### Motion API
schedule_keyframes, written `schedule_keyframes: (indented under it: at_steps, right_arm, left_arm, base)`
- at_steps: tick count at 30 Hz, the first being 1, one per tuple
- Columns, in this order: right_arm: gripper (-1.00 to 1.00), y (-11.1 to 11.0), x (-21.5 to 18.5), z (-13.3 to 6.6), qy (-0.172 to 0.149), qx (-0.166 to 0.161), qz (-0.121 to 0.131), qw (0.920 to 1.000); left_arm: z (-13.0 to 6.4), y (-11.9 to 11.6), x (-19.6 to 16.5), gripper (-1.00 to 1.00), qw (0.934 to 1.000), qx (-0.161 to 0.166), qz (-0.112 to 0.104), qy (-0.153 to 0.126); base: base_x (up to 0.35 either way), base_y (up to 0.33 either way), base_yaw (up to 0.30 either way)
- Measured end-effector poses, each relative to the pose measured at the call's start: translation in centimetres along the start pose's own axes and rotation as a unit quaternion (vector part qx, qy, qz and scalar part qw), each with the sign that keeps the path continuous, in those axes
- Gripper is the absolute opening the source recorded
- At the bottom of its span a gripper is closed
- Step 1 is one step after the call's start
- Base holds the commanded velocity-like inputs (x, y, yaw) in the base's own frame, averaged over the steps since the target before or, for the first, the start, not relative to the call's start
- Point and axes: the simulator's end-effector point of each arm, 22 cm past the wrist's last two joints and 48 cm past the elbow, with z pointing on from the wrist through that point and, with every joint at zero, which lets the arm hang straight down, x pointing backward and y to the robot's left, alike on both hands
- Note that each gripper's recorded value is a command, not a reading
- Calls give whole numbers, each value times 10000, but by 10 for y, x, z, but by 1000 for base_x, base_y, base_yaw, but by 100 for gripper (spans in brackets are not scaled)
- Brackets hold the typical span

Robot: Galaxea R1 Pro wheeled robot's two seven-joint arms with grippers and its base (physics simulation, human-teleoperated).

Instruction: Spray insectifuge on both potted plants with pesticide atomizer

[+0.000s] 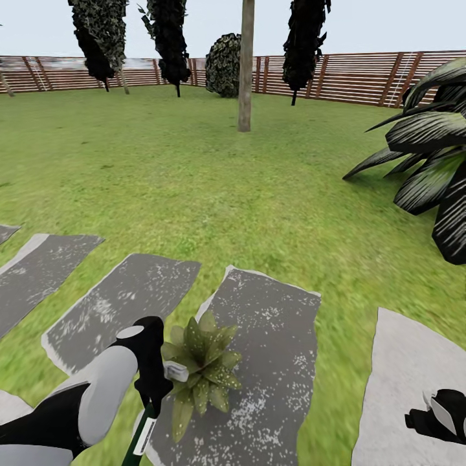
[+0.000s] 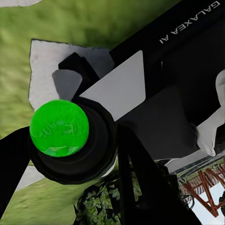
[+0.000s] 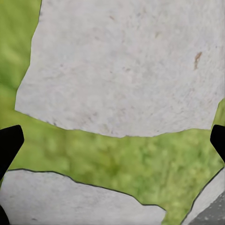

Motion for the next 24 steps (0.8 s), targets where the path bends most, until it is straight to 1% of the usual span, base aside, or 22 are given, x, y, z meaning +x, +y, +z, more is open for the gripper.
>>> schedule_keyframes:
  at_steps: [3,8,13,16,22,24]
  right_arm:
    - [100,0,0,0,0,1,0,10000]
    - [100,0,0,0,-1,0,0,10000]
    - [100,0,0,0,-1,1,0,10000]
    - [100,0,0,0,1,-1,0,10000]
    - [100,0,0,0,3,-1,0,10000]
    - [100,0,0,0,2,-1,-1,10000]
  left_arm:
    - [1,0,1,-100,10000,1,-3,12]
    - [18,-3,10,-100,9999,80,-19,145]
    - [20,-3,12,-100,9998,88,-23,160]
    - [20,-3,12,-100,9998,86,-24,159]
    - [19,-3,11,-100,9998,81,-24,154]
    - [19,-3,11,-100,9998,80,-25,153]
  base:
    - [0,0,0]
    - [0,0,0]
    - [0,34,0]
    - [0,179,-26]
    - [-5,276,-219]
    - [-60,286,-99]
